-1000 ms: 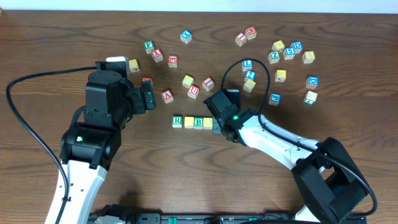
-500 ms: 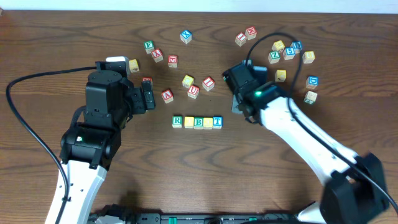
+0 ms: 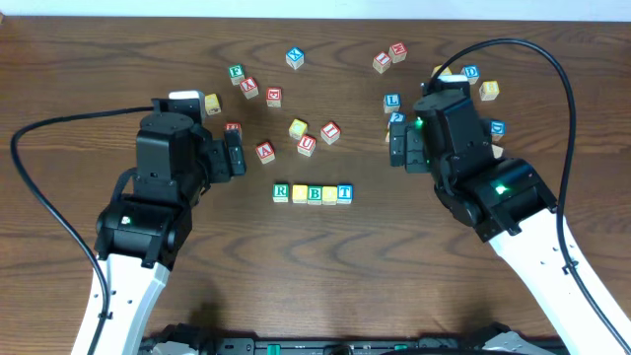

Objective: Spell out ROBOT

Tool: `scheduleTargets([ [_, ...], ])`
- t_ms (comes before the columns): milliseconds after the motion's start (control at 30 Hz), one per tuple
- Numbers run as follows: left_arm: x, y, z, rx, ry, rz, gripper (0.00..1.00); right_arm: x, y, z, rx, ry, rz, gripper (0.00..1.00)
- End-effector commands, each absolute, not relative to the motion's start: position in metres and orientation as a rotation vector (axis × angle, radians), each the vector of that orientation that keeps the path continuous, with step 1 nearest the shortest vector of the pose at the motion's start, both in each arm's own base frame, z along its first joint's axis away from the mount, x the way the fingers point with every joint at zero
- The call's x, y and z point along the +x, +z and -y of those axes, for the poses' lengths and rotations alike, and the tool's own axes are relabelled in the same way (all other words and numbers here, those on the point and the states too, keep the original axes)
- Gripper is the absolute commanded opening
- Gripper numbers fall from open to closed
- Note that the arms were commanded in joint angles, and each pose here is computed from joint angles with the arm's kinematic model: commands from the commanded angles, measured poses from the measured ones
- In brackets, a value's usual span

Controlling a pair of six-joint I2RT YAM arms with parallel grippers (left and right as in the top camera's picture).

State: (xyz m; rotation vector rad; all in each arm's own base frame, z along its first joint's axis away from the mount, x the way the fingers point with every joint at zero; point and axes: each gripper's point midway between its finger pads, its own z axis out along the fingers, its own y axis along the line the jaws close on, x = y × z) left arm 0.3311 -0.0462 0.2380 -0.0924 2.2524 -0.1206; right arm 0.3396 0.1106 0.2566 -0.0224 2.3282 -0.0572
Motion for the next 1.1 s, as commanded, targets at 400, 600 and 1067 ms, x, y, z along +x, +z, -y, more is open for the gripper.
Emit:
scheduleTargets([
  [400,0.284,0.027,0.091,0.016,-0.223,-3.103,0.08,0.348,0.267,-0.101,-0.005,-0.098,-2.284,0.99],
  [600,0.304,0.012,0.118,0.136,-0.226,-3.026,0.08,0.348,0.267,-0.101,-0.006,-0.099,-2.284,0.99],
  [1067,0.345,0.019,0.110,0.119,-0.106,-2.856,0.08,0.345,0.263,-0.099,-0.021,-0.115,-2.303,0.99],
])
